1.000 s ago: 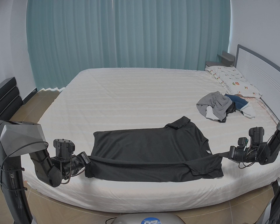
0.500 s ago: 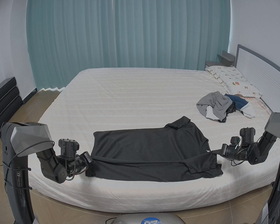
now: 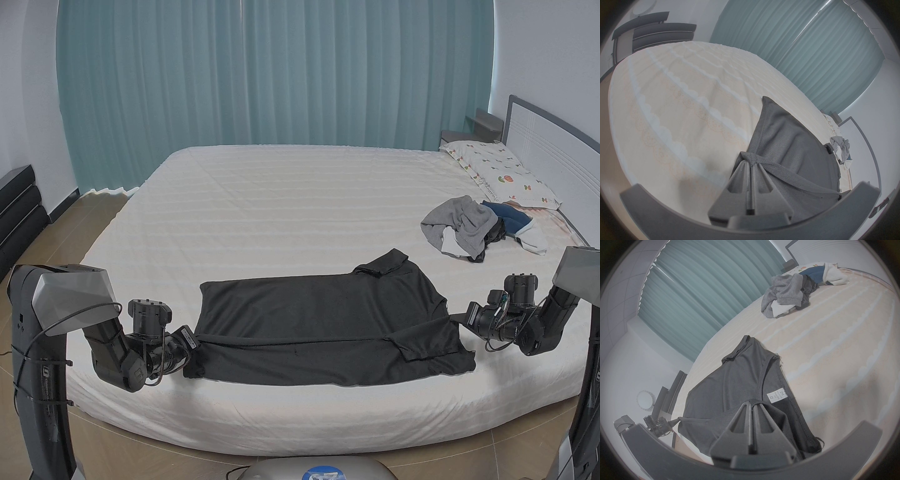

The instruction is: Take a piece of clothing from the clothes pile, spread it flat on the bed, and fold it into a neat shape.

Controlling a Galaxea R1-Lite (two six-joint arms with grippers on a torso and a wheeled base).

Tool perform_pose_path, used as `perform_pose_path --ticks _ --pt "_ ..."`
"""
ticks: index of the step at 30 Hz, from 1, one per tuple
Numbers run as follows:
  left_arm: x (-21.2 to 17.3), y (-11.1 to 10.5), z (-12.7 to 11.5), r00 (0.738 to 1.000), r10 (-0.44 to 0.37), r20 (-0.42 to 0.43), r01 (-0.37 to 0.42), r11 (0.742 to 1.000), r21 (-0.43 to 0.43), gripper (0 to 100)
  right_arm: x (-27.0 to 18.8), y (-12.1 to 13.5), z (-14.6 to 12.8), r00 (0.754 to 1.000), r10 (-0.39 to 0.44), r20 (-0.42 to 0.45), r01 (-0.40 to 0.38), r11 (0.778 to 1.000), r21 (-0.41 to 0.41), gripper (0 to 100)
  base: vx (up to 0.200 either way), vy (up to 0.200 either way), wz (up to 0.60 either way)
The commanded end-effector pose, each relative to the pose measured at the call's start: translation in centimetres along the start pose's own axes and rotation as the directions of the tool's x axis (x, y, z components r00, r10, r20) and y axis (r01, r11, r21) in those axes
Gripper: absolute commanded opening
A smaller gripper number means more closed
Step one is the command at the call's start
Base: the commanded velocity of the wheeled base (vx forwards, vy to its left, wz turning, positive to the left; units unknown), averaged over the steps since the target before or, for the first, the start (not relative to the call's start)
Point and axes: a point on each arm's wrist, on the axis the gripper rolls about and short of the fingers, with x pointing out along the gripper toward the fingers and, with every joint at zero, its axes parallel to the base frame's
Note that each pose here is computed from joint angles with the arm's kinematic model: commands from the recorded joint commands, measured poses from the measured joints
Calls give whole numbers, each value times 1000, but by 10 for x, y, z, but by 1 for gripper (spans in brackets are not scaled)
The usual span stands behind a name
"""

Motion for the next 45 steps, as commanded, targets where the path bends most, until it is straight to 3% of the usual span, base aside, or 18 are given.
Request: perform_pose_path --ticks 1,9,11,12,14,15,17,18,20,22,27,31,37,45 --pt "1 1 -1 1000 2 -2 -2 1000 0 100 3 -2 -4 1000 -4 -14 4 1000 4 100 0 0 0" --pt "1 0 0 1000 -2 3 2 1000 -6 100 0 -1 -5 1000 -3 -16 3 1000 11 100 0 0 0" --pt "-1 -3 3 1000 -13 16 14 999 -51 100 -5 3 -1 1000 3 0 -3 1000 23 100 0 0 0" --pt "-2 -4 4 1000 -16 19 18 998 -65 100 -15 10 4 1000 4 19 -5 998 67 100 0 0 0" --pt "-3 -4 5 1000 -18 21 20 997 -71 100 -17 12 4 1000 4 23 -6 997 78 100 0 0 0" --pt "-12 -10 12 998 -41 42 46 991 -126 100 -33 25 10 999 18 41 -25 985 170 100 0 0 0" --pt "-13 -10 13 998 -43 44 49 990 -133 100 -35 27 9 999 19 41 -26 983 180 100 0 0 0" --pt "-21 -13 17 996 -78 30 82 980 -182 100 -50 51 -9 999 34 -5 -31 958 285 100 0 0 0" --pt "-28 -13 16 994 -110 -1 107 971 -212 100 -54 64 -26 999 28 -43 -11 937 349 100 0 0 0" --pt "-30 -12 15 993 -119 -14 114 969 -220 100 -54 67 -32 998 22 -56 0 931 366 100 0 0 0" --pt "-31 -7 8 992 -114 -52 99 966 -240 100 -41 73 -60 993 -62 -100 102 875 473 100 0 0 0" --pt "-31 -8 7 993 -108 -49 93 966 -243 100 -24 60 -72 982 -157 -102 187 859 477 100 0 0 0" --pt "-31 -9 6 993 -109 -50 94 967 -237 100 -15 58 -74 990 -133 -42 137 869 475 100 0 0 0" --pt "-31 -9 6 993 -110 -50 95 968 -234 100 -11 64 -77 993 -117 -28 116 880 461 100 0 0 0"
